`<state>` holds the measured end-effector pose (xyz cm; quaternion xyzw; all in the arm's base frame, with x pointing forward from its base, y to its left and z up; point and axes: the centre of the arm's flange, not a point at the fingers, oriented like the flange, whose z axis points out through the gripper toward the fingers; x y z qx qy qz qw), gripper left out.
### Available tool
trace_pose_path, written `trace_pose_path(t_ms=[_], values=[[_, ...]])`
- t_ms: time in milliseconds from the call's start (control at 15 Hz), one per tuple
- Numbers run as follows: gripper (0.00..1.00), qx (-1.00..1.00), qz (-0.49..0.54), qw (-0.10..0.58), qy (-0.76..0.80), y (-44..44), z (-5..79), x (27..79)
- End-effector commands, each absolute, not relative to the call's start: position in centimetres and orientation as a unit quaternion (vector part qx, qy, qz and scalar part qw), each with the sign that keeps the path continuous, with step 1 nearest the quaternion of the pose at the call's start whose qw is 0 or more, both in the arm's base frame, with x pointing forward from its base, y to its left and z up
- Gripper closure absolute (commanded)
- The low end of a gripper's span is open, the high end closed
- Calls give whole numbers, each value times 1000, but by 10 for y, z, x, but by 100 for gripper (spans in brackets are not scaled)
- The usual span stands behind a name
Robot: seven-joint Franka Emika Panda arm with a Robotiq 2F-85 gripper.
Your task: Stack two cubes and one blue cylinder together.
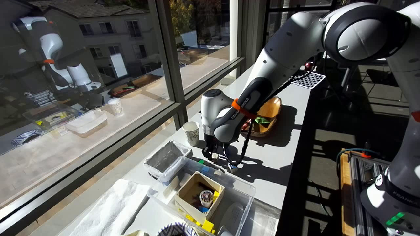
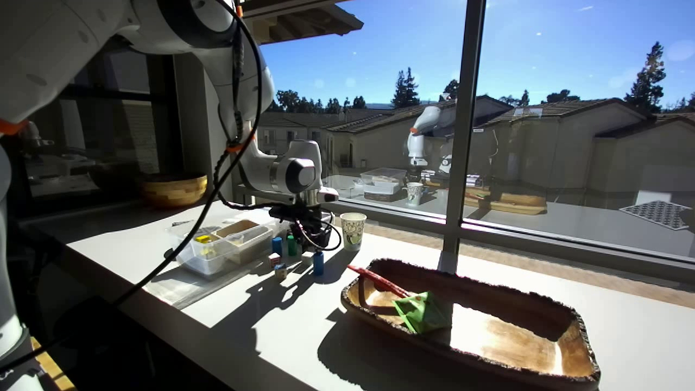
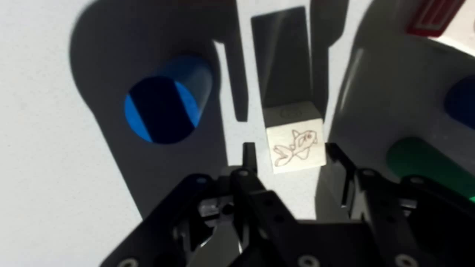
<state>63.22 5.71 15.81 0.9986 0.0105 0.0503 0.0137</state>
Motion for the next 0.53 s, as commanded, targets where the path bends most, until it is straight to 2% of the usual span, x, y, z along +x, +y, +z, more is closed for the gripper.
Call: trace_pose_path(t_ms=[0, 200, 467], values=[[18, 999, 49, 11, 6, 56, 165, 640], [0, 998, 63, 10, 2, 59, 185, 644], [0, 997, 63, 19, -31, 53, 210, 644]])
